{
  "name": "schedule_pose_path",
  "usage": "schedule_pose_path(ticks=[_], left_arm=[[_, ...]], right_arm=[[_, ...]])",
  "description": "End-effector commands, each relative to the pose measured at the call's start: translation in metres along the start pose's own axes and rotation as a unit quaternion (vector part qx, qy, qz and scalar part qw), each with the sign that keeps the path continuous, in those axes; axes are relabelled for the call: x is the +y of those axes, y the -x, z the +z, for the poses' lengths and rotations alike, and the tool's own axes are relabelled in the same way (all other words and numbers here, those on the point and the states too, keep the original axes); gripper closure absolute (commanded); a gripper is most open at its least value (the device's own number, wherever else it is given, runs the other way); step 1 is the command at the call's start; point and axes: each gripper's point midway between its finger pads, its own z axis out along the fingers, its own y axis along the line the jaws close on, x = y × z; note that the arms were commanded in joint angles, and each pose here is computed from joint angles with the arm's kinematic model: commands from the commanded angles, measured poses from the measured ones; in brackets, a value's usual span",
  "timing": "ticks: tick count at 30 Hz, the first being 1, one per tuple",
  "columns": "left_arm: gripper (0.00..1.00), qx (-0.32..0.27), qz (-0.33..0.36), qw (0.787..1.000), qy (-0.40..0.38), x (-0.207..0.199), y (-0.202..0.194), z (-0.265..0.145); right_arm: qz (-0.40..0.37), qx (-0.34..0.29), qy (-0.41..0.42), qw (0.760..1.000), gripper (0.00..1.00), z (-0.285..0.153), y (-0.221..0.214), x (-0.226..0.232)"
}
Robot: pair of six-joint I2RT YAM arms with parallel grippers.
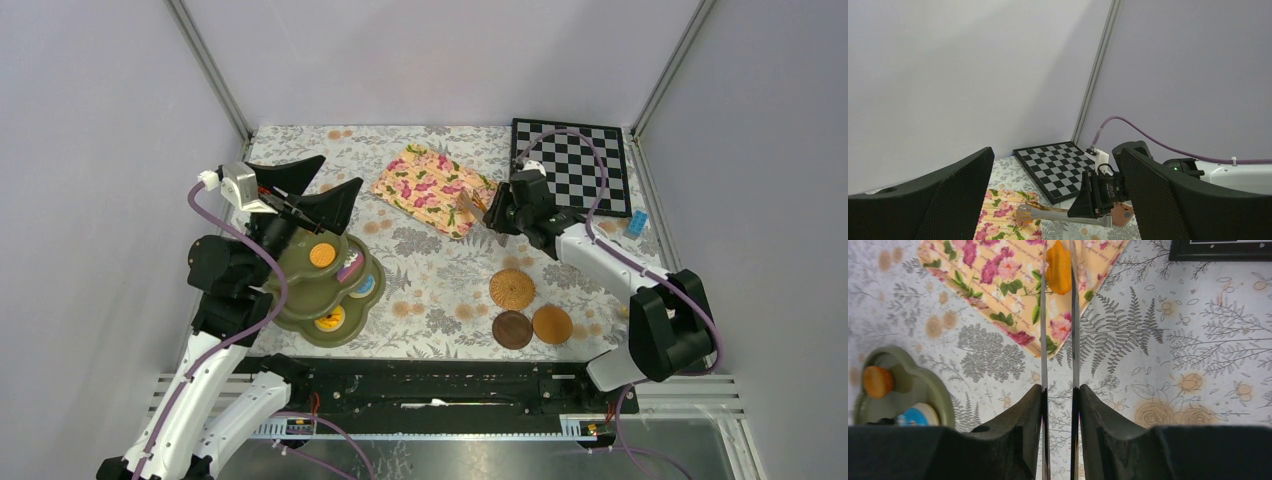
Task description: Serve the afternoon tea
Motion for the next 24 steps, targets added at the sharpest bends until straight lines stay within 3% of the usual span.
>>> schedule_pose_path(ticks=[1,12,24], left_arm=[[0.01,-0.019,0.004,1.0,-0.016,-0.007,0.01,0.0],[0.01,-0.021,0.006,1.0,-0.016,-0.007,0.012,-0.001],[0.01,-0.028,0.005,0.999,-0.021,-0.01,0.018,-0.004]], right_arm=[[0.054,-0.049,0.107,0.992,0.68,-0.02,0.035,0.035],[0.096,-0.044,0.23,0.967,0.68,-0.054,0.045,0.067],[0.049,-0.036,0.461,0.885,0.68,-0.161,0.042,0.134]])
